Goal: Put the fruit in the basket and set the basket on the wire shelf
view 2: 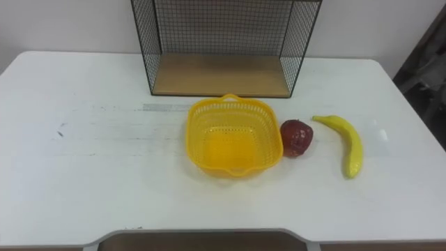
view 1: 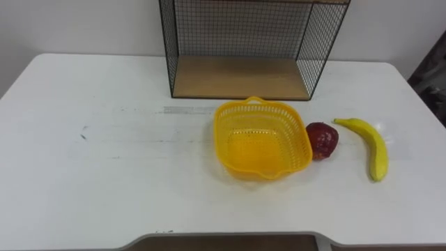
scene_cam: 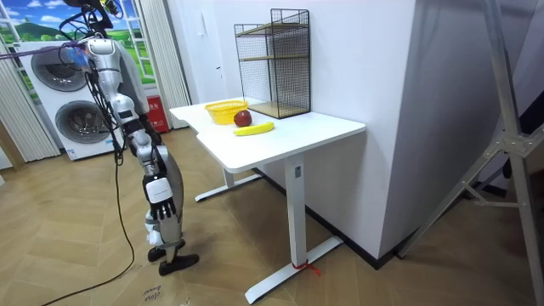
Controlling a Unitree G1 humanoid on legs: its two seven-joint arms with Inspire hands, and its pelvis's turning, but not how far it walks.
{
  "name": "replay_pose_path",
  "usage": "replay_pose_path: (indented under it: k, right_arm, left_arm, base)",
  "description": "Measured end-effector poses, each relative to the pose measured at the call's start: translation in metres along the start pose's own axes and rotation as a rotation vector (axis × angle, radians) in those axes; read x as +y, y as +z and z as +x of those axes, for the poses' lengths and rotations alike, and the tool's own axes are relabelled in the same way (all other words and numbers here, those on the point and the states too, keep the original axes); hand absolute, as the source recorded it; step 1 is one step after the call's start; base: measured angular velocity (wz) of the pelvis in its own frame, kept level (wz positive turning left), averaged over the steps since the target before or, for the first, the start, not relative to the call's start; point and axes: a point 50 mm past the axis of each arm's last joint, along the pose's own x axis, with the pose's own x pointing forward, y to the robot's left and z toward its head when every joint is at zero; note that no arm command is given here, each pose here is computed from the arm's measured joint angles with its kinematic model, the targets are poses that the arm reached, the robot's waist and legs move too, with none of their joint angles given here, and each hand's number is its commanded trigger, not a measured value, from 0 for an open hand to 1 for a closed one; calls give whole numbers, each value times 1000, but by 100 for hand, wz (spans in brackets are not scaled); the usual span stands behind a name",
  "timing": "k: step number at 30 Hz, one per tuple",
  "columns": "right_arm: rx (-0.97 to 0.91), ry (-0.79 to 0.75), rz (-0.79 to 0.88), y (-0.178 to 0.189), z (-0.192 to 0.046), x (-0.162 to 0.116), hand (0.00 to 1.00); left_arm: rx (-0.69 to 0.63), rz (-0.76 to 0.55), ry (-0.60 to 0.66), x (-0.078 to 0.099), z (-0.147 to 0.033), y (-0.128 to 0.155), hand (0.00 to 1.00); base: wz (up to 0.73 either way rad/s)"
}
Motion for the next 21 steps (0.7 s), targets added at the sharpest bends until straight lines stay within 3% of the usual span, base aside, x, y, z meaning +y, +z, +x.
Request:
replay_pose_path:
  k: [6, 9, 14, 21]
  right_arm:
    - [-18, -52, 309, -5, 0, -3, 0]
    - [11, -65, 566, -20, 0, -3, 0]
    - [-80, -96, 1202, -10, -2, -19, 0]
    - [-234, -161, 1687, 13, -14, -61, 0]
  left_arm:
    - [11, -61, 35, 6, 0, -6, 0]
    - [10, -83, 46, 7, 0, -8, 0]
    - [26, -171, 113, 11, -1, -20, 0]
    - [23, -251, 190, 19, -3, -34, 0]
  base:
    - [-1]
    - [-6]
    - [-9]
    - [0]
